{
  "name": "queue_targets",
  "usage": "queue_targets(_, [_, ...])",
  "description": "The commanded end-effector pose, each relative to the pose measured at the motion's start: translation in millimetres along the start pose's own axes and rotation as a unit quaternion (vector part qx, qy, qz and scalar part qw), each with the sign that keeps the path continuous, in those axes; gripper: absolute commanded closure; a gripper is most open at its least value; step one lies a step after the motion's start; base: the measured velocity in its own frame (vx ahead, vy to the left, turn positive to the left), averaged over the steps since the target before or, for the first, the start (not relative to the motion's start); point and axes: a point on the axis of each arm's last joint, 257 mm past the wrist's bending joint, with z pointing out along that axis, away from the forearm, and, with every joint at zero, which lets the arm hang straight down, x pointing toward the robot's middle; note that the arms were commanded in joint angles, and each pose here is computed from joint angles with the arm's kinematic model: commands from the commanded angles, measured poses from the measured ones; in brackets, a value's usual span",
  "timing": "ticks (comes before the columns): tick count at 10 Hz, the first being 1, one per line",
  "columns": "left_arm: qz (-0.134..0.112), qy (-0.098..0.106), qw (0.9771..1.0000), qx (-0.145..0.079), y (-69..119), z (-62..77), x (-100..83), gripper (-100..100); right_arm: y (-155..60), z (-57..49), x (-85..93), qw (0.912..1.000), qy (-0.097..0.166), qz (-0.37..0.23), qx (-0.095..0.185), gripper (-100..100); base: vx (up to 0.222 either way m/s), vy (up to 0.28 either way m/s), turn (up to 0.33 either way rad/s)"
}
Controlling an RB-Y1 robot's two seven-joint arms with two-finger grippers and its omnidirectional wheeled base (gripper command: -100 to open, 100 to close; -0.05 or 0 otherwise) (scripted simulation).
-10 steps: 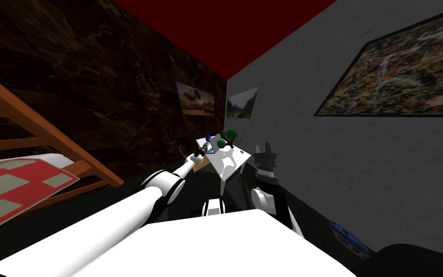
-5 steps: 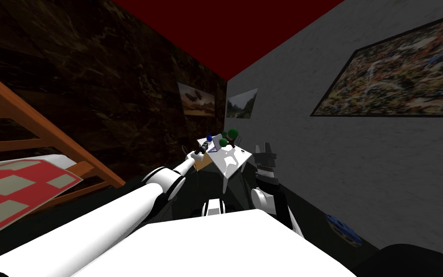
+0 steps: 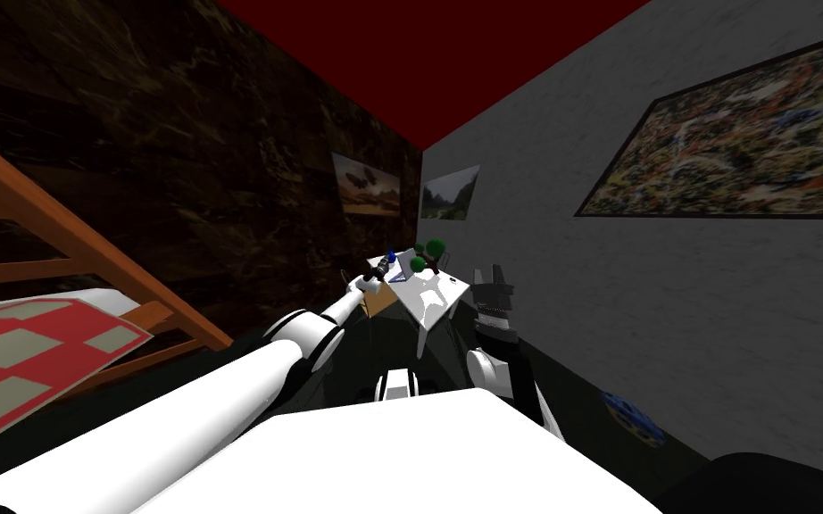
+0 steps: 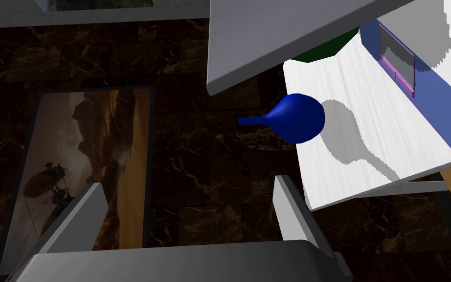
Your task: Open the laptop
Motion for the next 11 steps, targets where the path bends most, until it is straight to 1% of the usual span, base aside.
queue_targets(1, [-0.005, 0.008, 0.9999, 0.009, -13.5, 6.5, 9.6, -100, 0, 0.0, 0.0, 1.0000, 0.000, 0.000, 0.000, 0, -0.005, 0.106, -0.071])
queue_targets(2, [-0.005, 0.008, 0.9999, 0.009, -13.5, 6.5, 9.6, -100, 0, 0.0, 0.0, 1.0000, 0.000, 0.000, 0.000, 0, 0.009, 0.118, -0.070])
queue_targets(3, [-0.007, 0.012, 0.9999, 0.003, -11.1, 7.7, 16.1, -100, 0, 0.0, 0.0, 1.0000, 0.000, 0.000, 0.000, 0, 0.067, 0.149, -0.168])
queue_targets(4, [-0.005, 0.013, 0.9999, -0.004, -6.7, 7.6, 18.8, -100, 0, 0.0, 0.0, 1.0000, 0.000, 0.000, 0.000, 0, 0.145, 0.158, -0.175])
queue_targets(6, [0.002, 0.016, 0.9997, -0.017, 2.7, 7.1, 24.0, -100, 0, -0.1, 0.0, 1.0000, 0.000, 0.000, 0.000, 0, 0.183, 0.090, -0.205])
queue_targets(9, [0.020, 0.020, 0.9990, -0.035, 14.3, 6.4, 31.2, -100, 0, -0.1, 0.0, 1.0000, 0.000, 0.000, 0.000, 0, 0.204, 0.048, -0.199])
queue_targets(10, [0.015, 0.019, 0.9992, -0.030, 11.4, 6.9, 28.9, -100, 0, -0.1, 0.0, 1.0000, 0.000, 0.000, 0.000, 0, 0.096, 0.031, -0.040])
queue_targets(11, [0.016, 0.007, 0.9994, -0.031, 10.5, 5.6, 13.4, -100, 0, 0.0, 0.0, 1.0000, 0.000, 0.000, 0.000, 0, 0.016, 0.007, -0.175])
